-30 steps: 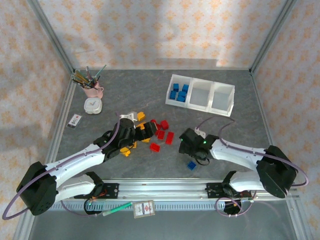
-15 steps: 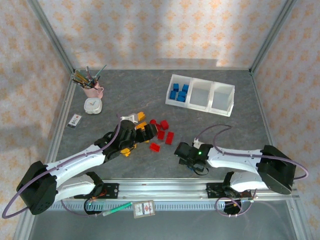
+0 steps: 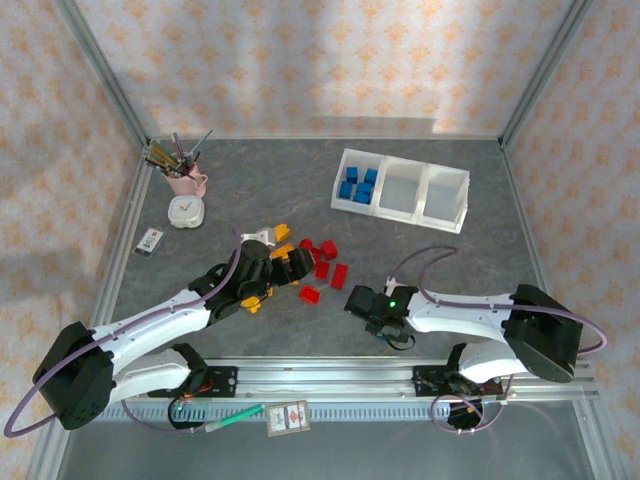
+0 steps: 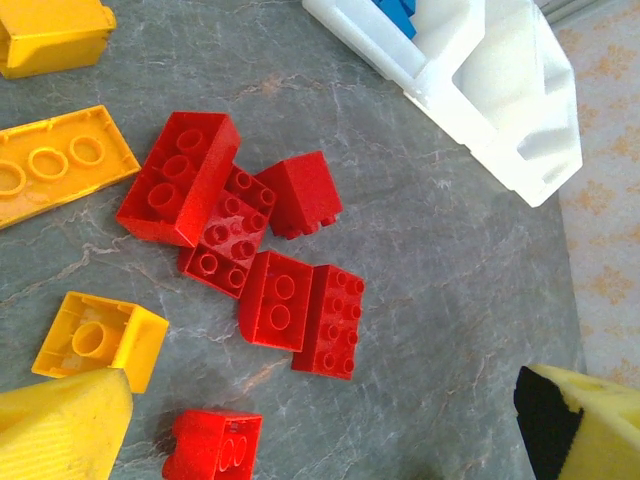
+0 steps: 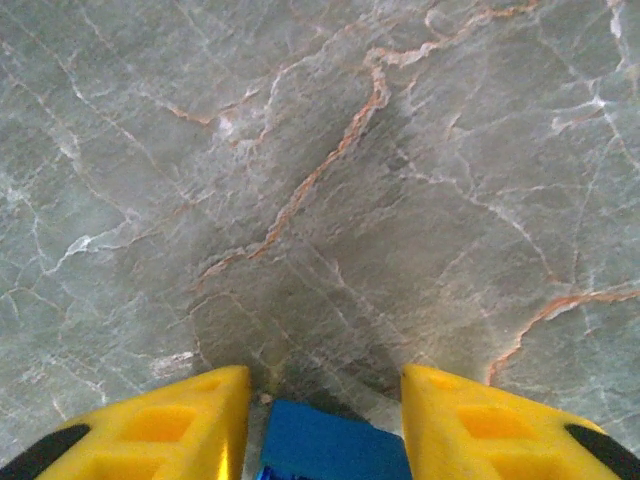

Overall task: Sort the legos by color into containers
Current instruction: Pick up the lego from the bottom-center of the table, then place the lego in the container, then pick up the lego from the center of the table.

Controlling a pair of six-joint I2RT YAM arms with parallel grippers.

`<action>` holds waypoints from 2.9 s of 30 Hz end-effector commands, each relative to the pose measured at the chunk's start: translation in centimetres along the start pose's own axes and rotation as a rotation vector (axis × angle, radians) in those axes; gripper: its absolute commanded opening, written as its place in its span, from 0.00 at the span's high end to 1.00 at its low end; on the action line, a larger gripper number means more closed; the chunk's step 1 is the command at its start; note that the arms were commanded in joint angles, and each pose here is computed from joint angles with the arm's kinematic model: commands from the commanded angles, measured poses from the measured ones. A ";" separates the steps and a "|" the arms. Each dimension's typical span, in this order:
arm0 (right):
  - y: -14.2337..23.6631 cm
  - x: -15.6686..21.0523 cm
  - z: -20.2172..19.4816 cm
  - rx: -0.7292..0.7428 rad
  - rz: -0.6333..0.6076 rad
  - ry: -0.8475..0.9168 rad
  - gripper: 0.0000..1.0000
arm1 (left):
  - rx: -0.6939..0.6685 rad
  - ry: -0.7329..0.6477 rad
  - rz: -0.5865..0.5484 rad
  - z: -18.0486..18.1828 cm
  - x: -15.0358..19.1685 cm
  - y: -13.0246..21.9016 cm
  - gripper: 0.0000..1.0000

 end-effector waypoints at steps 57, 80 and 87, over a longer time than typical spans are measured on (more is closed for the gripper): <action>4.5 -35.4 21.7 -0.302 -0.544 0.157 0.40 | 0.023 -0.070 -0.208 -3.3 -12.8 -0.5 0.01; 4.6 -17.9 15.2 -0.282 -0.285 0.222 0.17 | -0.045 -0.020 -0.147 1.2 -7.3 1.9 0.01; 2.9 -12.3 14.0 -0.264 -0.193 0.195 0.13 | -0.072 0.015 -0.145 2.9 -5.7 2.6 0.01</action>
Point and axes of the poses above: each hand's point on the last joint's axis, 136 mm out from that joint toward the fingers, its own y axis back along the fingers, its own z axis along the line the jaws close on, x = y × z, the point moved 3 cm from there along y, back along the fingers, and after that the axes turned 7 degrees about -y, right-handed, at the moved point
